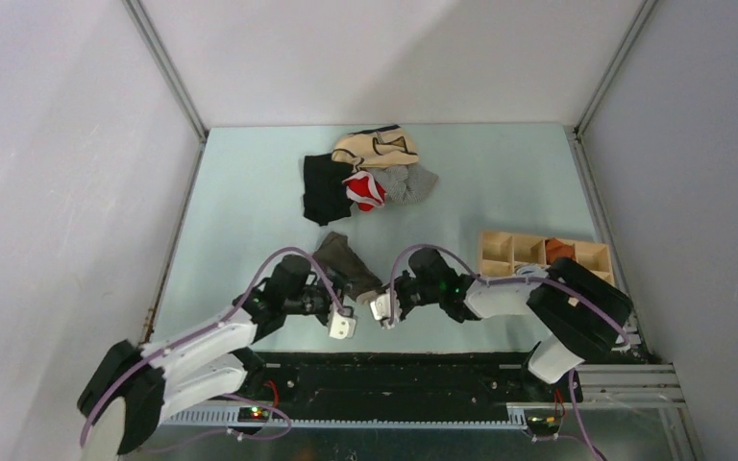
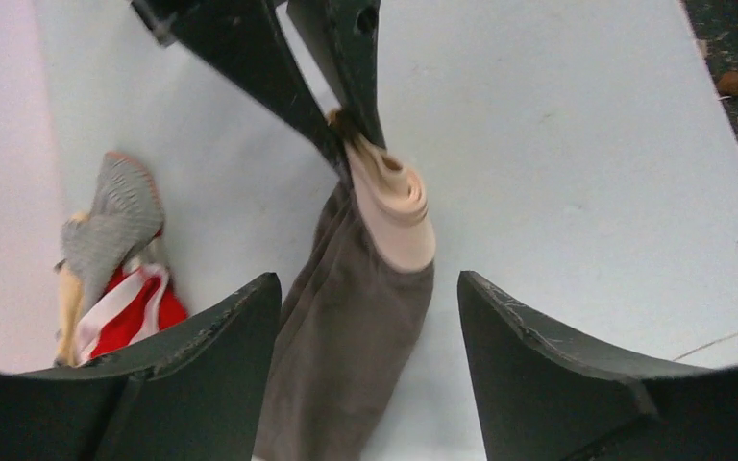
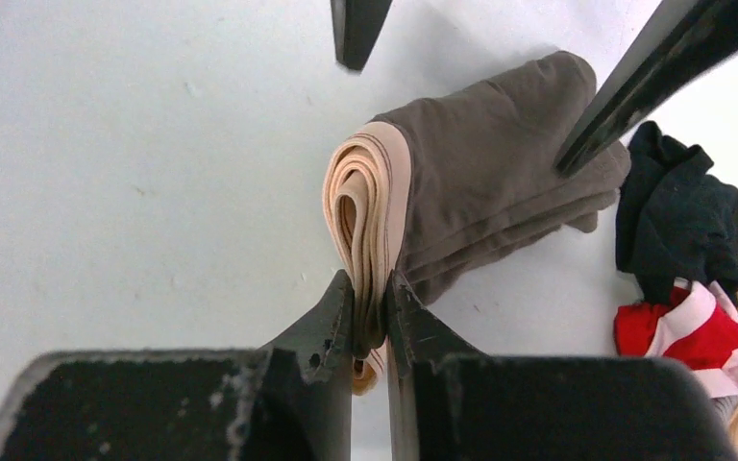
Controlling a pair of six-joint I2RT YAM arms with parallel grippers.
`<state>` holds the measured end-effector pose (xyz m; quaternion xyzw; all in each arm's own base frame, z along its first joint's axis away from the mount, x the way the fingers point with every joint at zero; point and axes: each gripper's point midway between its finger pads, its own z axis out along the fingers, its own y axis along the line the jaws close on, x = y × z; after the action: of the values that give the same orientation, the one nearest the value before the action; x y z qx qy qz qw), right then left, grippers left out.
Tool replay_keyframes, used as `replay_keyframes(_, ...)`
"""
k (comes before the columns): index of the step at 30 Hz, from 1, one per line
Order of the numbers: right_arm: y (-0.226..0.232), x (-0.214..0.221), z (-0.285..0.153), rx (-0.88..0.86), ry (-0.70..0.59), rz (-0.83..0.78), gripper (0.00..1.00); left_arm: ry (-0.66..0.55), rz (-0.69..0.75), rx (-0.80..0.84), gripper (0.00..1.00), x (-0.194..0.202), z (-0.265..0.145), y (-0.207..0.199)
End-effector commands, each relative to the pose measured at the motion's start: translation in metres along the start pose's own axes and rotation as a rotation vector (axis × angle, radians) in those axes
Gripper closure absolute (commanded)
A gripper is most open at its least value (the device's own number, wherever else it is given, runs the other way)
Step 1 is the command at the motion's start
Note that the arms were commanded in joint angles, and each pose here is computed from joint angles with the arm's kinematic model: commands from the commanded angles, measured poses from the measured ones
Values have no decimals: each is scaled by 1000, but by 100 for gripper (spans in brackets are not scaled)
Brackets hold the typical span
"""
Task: Roll the underwear
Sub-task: Roll the underwear to the center of the board.
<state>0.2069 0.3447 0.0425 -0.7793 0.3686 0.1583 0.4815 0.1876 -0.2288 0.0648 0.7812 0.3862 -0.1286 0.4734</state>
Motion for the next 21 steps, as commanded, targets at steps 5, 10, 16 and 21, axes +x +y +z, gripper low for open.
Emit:
replay_keyframes(5, 8, 1, -39, -221, 40, -7, 99, 24, -504, -307, 25, -30, -57, 72)
replay_keyframes(10, 15, 5, -45, -244, 68, 8, 99, 50, -1233, -470, 38, -16, -75, 99)
replay_keyframes(16, 32, 3, -41, -283, 98, 69, 100, 66, -1889, -426, 99, 25, -65, 64)
replay_keyframes(21, 44, -2, -46, -324, 120, 89, 100, 11, -1930, -355, 100, 32, -48, 69)
